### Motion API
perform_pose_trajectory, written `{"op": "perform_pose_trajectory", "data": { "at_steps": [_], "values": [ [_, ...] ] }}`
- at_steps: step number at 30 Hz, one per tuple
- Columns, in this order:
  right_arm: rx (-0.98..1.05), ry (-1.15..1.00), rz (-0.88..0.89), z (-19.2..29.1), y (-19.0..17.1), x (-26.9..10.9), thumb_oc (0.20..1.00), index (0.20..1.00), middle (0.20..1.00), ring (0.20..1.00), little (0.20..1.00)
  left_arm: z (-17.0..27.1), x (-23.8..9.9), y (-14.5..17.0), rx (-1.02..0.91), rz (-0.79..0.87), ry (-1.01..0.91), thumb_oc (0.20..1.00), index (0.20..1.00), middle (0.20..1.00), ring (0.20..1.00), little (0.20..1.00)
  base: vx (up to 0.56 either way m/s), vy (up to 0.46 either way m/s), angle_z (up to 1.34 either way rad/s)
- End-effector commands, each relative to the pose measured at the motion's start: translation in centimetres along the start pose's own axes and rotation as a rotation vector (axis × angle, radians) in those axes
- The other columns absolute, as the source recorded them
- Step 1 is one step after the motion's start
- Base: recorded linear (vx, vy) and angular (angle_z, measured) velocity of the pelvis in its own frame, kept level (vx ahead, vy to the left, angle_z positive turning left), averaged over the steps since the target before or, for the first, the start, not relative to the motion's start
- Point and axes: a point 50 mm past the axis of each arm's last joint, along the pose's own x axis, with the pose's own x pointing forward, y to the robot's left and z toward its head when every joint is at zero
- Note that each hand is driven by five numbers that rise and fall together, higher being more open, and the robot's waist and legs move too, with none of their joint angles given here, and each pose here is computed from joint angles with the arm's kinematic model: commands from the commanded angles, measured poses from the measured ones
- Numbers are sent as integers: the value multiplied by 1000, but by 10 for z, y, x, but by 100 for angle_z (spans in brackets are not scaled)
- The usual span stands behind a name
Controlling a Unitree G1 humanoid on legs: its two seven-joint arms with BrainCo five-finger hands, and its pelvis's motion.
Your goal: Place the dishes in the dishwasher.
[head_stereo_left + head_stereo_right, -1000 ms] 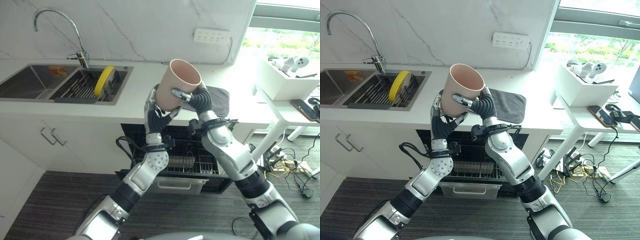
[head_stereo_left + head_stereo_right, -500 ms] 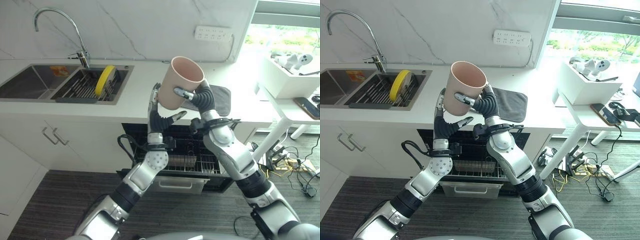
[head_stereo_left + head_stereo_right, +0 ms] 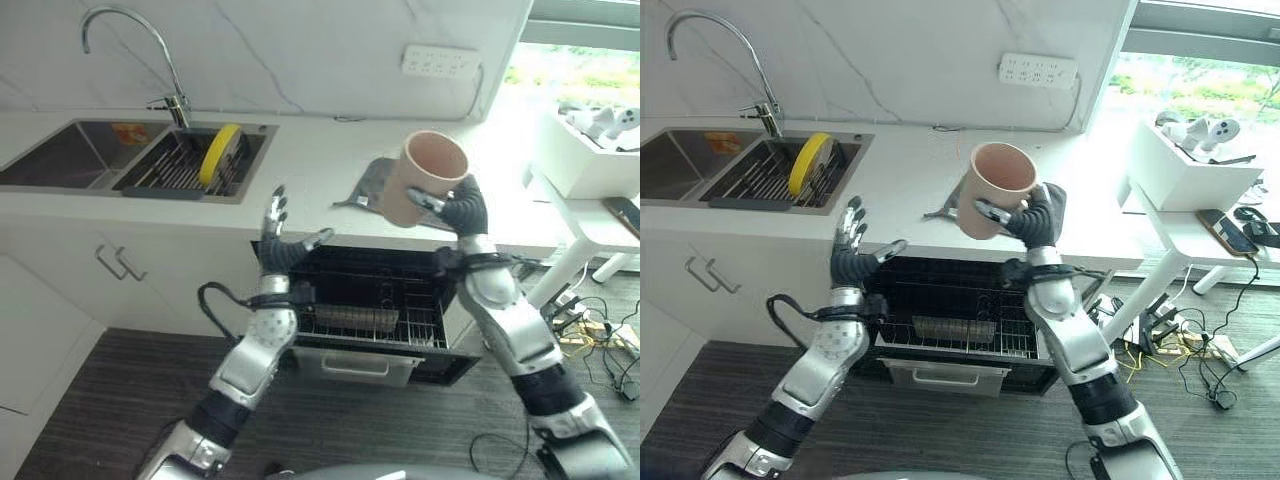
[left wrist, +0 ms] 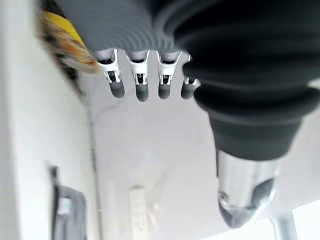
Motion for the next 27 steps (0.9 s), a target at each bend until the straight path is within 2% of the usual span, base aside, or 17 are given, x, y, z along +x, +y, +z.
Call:
{"op": "perform_pose_trajectory", "data": {
  "at_steps": [1,3,5,6,7,9,12,14,18,27],
  "values": [
    [-32,-303,-3,56,-18,3,200,200,200,200,200,35,11,-1,-64,-116,-122,1000,1000,1000,1000,1000,56,-19,6],
    [-90,-300,-8,53,-36,-8,200,200,200,200,200,31,10,18,-35,-119,-75,1000,1000,1000,1000,1000,62,-19,4],
    [-141,-281,-10,52,-53,-20,200,200,200,200,200,34,7,40,47,-99,-100,755,755,755,755,755,85,-25,2],
    [-150,-276,-10,52,-56,-22,200,200,200,200,200,36,6,44,86,-101,-113,746,746,746,746,746,81,-32,0],
    [-165,-269,-11,52,-61,-25,200,200,200,200,200,42,7,52,126,-92,-141,1000,1000,1000,1000,1000,61,-36,0],
    [-186,-271,-12,53,-65,-26,200,200,200,200,200,51,9,56,218,-115,-199,1000,1000,1000,1000,1000,-7,-52,-2],
    [-232,-332,-27,64,-67,-19,200,200,200,200,200,71,19,50,222,-142,-306,1000,1000,1000,1000,1000,-233,-64,2],
    [-262,-436,-38,86,-66,-6,200,200,200,200,200,107,34,46,233,-155,-466,1000,1000,1000,1000,1000,-455,-21,7],
    [-295,-523,-21,106,-59,3,200,200,200,200,200,139,40,37,353,-185,-631,1000,1000,1000,1000,1000,-262,38,-2],
    [-344,-580,-9,122,-55,7,200,200,200,200,200,158,43,34,514,-257,-707,1000,1000,1000,1000,1000,-69,34,-1]
  ]
}}
